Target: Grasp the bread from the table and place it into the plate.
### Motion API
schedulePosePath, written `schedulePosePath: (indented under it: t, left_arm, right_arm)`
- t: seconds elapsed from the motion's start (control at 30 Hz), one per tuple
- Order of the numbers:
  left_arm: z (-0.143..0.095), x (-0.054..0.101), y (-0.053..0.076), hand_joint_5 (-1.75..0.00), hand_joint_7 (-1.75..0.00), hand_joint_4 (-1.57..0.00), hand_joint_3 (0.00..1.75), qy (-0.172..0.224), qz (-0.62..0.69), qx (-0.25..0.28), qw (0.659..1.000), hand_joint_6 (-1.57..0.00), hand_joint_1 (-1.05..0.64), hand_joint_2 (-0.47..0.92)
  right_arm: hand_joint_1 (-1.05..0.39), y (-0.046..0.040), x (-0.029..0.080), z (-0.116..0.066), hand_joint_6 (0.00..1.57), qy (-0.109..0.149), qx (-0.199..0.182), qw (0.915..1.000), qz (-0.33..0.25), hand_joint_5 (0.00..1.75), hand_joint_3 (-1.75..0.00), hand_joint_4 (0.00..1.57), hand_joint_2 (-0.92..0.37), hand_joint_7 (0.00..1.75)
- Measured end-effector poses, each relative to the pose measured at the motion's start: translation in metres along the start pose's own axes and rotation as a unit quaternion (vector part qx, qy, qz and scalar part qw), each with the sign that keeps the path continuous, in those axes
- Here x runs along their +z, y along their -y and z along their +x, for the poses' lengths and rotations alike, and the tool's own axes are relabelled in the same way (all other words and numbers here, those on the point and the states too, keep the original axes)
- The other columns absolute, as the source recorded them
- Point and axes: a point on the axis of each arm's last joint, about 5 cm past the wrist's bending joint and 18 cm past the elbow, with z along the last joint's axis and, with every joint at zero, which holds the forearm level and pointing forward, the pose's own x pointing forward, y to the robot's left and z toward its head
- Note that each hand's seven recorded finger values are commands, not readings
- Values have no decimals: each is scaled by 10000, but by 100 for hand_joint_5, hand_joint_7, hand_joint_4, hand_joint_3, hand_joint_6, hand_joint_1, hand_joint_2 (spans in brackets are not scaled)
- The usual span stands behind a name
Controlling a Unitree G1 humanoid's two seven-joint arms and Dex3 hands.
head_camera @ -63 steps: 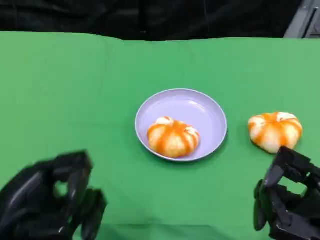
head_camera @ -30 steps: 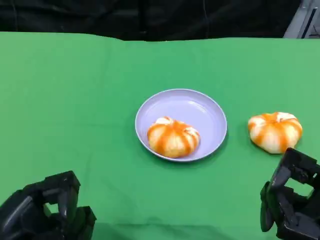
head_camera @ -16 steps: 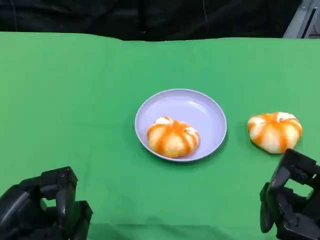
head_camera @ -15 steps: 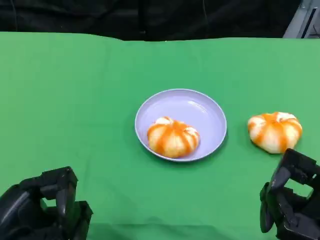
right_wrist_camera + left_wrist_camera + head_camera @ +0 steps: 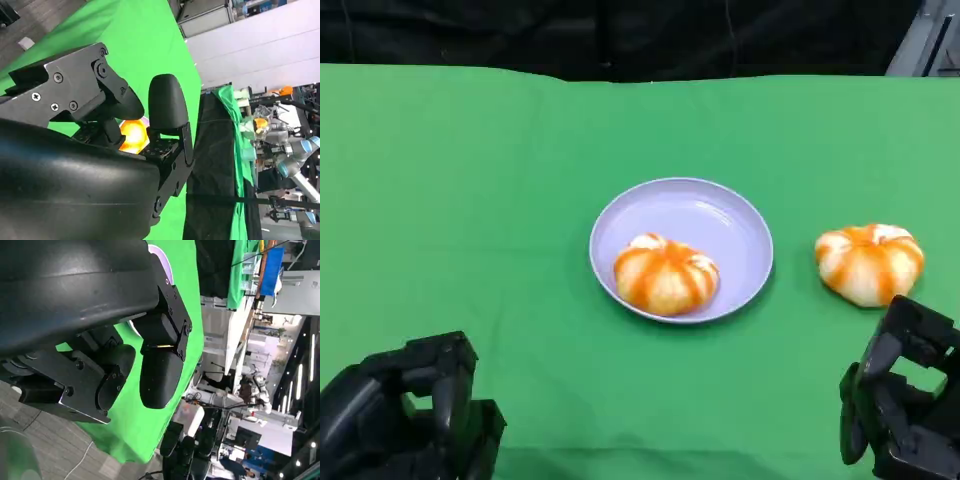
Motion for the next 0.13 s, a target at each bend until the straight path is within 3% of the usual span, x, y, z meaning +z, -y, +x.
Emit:
schedulePosePath:
  t: [0.13]
  left_arm:
    - [-2,1,-1,-175,-175,-109,139,-17,33,12,10000,-90,14,65]
  right_arm:
    - [-3,0,0,0,64,0,9,10000,3,175,-121,95,-63,175]
